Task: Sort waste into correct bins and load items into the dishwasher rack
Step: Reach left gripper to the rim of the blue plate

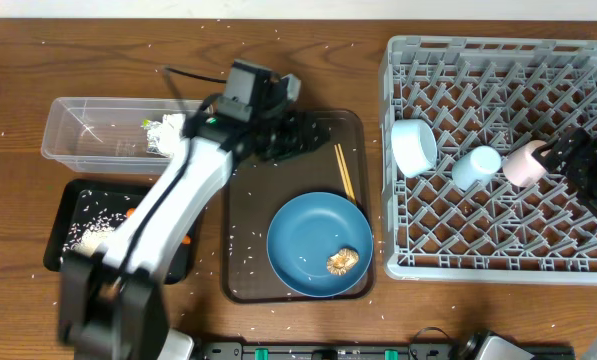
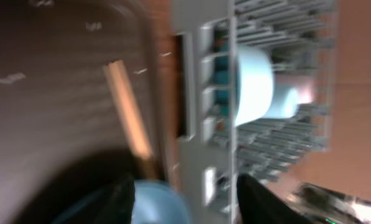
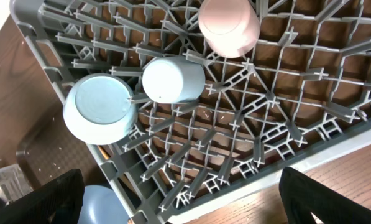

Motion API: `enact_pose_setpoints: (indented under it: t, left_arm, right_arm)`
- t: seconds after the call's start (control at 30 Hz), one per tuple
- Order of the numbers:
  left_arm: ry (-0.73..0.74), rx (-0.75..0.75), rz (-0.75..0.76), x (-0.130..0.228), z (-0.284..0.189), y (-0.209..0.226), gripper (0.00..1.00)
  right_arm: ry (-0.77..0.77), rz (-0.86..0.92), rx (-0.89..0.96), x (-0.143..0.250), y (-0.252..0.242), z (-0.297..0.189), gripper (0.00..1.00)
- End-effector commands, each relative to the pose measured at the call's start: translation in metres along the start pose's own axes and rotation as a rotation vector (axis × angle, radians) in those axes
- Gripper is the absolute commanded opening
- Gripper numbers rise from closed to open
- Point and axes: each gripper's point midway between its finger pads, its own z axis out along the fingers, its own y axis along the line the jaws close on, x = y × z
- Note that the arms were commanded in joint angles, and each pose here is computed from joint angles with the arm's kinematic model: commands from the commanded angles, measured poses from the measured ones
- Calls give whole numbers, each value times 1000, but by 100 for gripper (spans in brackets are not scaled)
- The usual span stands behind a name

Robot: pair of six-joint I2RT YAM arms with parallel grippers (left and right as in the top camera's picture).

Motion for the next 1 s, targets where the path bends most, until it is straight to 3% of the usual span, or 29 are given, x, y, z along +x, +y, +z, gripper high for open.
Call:
enact_pose_setpoints:
  t: [0.0,0.07,0.1,0.23,0.37,0.53,0.67,0.77,0.97]
  left_arm:
    - [-131,-232,209,-8,-45,17,64]
    - [-142,-234,211,0,-64,11,92]
    - [-140,-237,211,8,-74,8,98]
    - [-93,-255,274,35,-97,5,100]
    - [51,-375,240,74,-98,28,86]
    - [190,-494,173,111,-86,59,81]
    - [242,-507,180,128,-72,69,79]
    - [256,-503,198,136,-58,76,71]
    - [274,-556,206,143,-41,100,71]
  right_arm:
    - [-18,-16,1,-4,0,-5,93]
    - [-15,-17,1,-3,0,-5,93]
    - [-13,-17,2,-2,0,-5,93]
    - [-5,-31,-3,0,4,-4,93]
    - [5,-65,-11,4,11,-2,94]
    - [10,-81,-17,6,16,-1,94]
    - [12,-101,-20,6,16,-1,94]
    - [20,-154,-24,9,19,0,94]
    - [48,-286,-71,19,36,2,93]
